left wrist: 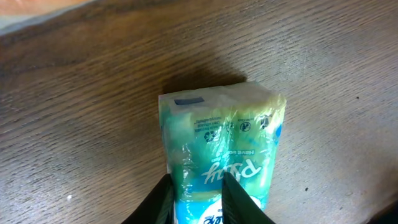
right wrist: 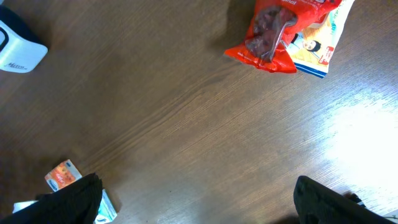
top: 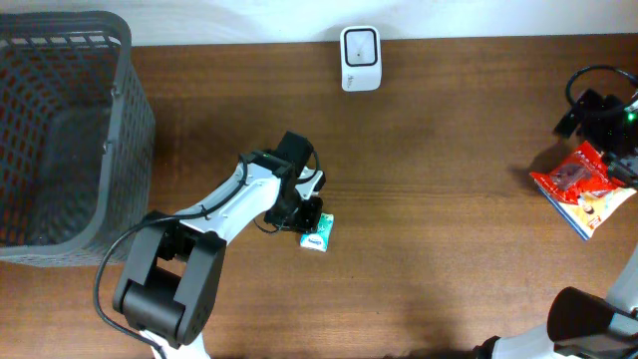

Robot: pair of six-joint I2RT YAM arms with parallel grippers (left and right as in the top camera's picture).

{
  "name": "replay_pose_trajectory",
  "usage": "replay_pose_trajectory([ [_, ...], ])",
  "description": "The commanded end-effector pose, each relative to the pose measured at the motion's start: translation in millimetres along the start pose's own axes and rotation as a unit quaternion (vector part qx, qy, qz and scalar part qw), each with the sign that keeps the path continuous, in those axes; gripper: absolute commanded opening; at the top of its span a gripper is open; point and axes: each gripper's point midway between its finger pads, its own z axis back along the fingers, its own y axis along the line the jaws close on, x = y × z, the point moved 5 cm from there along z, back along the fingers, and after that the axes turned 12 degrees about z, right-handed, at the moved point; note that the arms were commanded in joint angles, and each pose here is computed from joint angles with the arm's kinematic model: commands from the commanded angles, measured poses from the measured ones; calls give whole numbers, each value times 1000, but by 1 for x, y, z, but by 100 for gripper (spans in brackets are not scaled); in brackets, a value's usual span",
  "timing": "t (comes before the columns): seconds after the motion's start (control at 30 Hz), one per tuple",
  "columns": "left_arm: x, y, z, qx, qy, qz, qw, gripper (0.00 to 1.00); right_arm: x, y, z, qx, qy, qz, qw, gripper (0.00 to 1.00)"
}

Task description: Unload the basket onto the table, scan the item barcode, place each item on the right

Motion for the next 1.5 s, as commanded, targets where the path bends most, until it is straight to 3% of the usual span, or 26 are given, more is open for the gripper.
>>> replay_pose_trajectory([
  [0.0, -5, 3, -11, -5, 18, 5, 1000, 19, -1, 2, -4, 3, 10, 3, 1000, 98],
  [0.07, -5, 3, -11, -5, 19, 5, 1000, 3, -1, 2, -4, 3, 10, 3, 1000, 98],
  [0.1, -5, 3, -11, -5, 18, 5, 1000, 0, -1, 2, -4, 3, 10, 4, 1000, 98],
  [0.37, 26, -15, 17, -12, -32, -15, 999, 0, -1, 2, -4, 3, 9, 4, 1000, 98],
  [0.5, 54, -25, 50, 54, -100, -35, 993, 0, -1, 1, -4, -1, 9, 13, 1000, 98],
  [0.6, 71, -39, 75, 159, -179, -76, 968, 0, 0, 1, -4, -1, 7, 28, 1000, 98],
  [0.8, 87, -64, 91, 322, -321, -105, 884, 0, 1, 1, -4, -2, 4, 31, 1000, 98],
  [1.0, 90, -90, 51, 324, -329, -141, 875, 0, 5, -11, -3, -50, -7, 31, 998, 98],
  [1.2, 80, -106, 2, 355, -285, -231, 860, 0, 16, -11, -2, -53, -34, 32, 997, 98],
  [1.47, 67, -125, -7, 354, -289, -256, 852, 4, 20, -17, -1, -80, -45, 32, 995, 98],
])
